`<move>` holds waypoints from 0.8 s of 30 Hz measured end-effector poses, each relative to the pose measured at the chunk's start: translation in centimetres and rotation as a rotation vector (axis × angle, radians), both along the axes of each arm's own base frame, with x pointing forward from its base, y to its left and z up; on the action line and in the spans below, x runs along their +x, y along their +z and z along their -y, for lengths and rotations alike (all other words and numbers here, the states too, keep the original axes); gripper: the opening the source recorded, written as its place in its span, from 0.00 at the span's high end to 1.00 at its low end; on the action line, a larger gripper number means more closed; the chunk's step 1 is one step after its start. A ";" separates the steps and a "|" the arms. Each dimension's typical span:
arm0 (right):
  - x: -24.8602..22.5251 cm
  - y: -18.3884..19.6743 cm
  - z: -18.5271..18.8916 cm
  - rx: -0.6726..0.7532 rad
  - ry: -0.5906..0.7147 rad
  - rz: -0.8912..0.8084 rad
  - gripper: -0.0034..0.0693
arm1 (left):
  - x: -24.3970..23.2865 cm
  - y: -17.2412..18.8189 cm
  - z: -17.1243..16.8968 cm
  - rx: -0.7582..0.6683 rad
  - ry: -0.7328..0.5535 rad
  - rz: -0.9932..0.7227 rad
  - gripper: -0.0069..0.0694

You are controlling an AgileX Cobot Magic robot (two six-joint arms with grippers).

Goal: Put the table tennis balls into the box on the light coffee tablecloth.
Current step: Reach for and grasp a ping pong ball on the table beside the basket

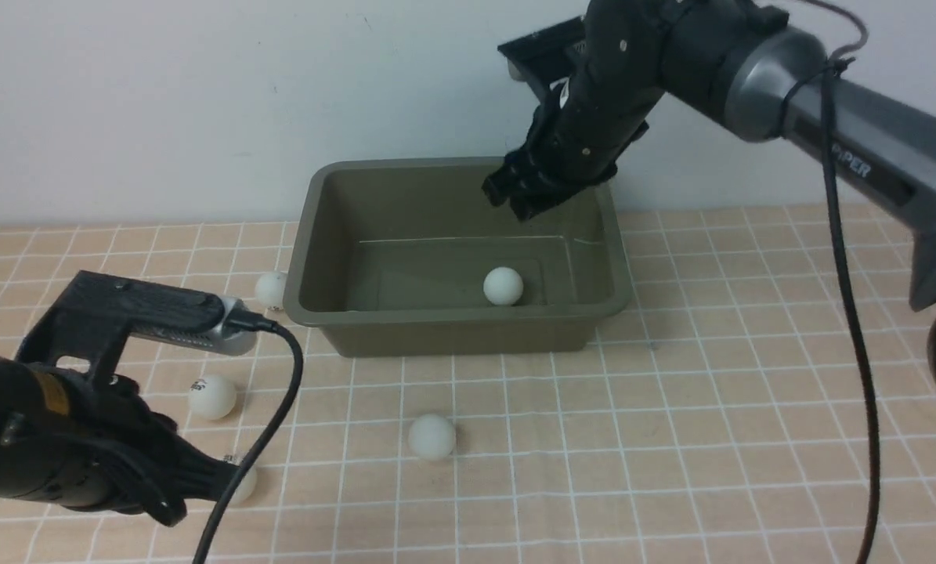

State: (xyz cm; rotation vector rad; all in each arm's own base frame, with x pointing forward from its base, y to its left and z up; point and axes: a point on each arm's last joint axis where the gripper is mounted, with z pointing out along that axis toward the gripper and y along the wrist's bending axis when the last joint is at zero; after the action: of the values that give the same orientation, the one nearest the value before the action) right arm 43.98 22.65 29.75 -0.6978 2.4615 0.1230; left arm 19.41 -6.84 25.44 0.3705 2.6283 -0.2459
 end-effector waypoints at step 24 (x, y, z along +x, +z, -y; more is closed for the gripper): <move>-30.1 21.0 17.8 0.096 -0.098 0.485 0.98 | 4.6 -0.9 11.7 0.002 -0.299 0.079 1.00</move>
State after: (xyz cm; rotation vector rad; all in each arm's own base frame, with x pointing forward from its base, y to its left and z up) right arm 13.87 4.87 50.80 -0.4943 2.0048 0.0283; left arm 23.98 -18.58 24.58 0.7596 2.4883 -0.3182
